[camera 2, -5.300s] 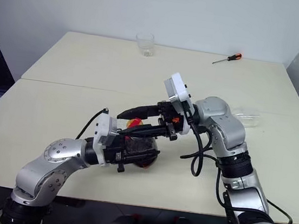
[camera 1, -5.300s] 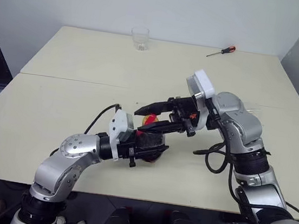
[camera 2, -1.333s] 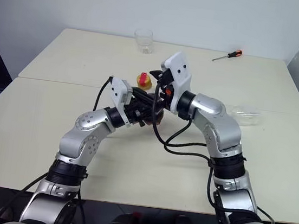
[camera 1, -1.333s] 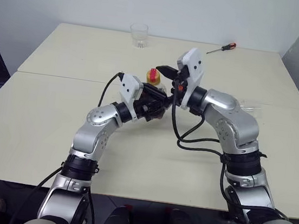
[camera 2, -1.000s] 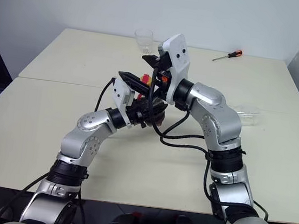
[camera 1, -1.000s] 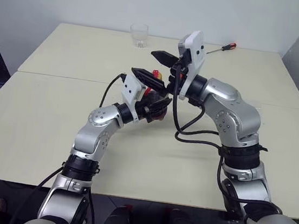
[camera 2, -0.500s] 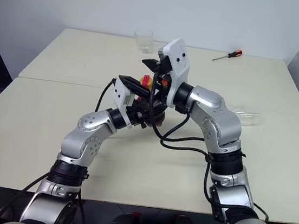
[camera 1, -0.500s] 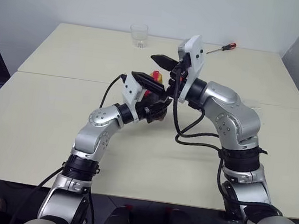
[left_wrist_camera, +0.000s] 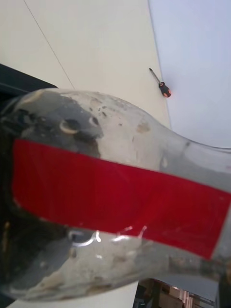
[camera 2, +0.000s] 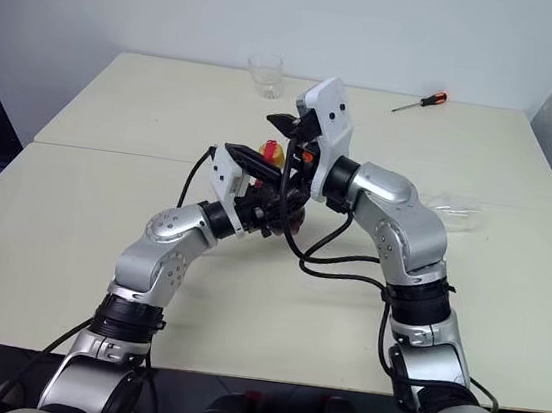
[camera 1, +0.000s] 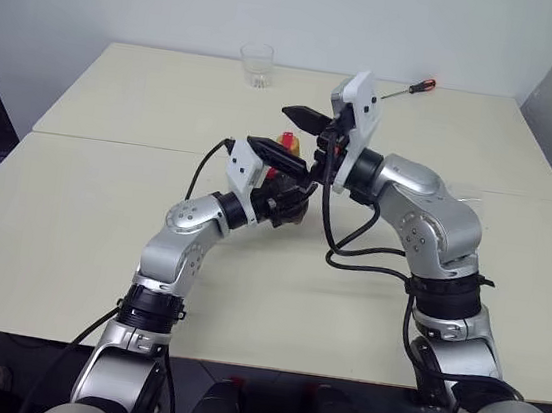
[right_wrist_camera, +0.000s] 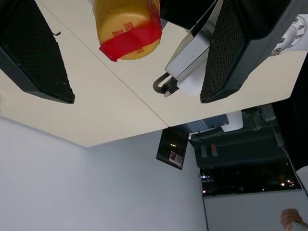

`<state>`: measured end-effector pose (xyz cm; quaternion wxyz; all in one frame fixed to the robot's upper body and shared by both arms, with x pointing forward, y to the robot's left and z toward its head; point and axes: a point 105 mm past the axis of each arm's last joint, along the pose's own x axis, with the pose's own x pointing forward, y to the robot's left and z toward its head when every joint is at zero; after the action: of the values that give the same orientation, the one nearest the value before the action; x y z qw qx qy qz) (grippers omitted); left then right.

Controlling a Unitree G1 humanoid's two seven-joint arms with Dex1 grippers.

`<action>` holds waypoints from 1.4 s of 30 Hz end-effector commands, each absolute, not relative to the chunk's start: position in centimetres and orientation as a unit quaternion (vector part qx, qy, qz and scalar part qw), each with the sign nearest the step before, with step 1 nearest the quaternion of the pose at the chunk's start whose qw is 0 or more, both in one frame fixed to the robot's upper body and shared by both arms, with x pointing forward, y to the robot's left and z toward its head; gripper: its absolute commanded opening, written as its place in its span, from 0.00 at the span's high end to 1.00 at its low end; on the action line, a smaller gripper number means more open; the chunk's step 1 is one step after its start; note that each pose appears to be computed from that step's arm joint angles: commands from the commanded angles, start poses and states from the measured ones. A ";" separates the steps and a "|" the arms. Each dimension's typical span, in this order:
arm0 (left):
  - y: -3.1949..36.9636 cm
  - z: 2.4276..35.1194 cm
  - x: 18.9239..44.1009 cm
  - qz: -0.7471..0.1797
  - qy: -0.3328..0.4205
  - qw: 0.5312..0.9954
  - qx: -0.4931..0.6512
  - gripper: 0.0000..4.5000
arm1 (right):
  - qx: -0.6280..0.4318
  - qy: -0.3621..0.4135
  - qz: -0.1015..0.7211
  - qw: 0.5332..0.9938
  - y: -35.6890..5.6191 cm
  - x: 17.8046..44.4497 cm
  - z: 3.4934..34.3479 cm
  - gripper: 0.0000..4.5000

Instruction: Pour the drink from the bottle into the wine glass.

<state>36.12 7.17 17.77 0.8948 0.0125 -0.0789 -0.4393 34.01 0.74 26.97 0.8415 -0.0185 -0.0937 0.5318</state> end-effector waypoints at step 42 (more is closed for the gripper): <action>6.3 19.7 29.1 -0.556 -0.073 0.828 -0.002 0.55 | -0.063 -0.135 0.670 0.727 -0.4 32.0 26.3 0.72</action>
<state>31.90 7.44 17.35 0.8673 -0.0033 -0.0338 -0.4966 31.97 0.61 25.68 0.7384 -0.0427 -0.1126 0.6636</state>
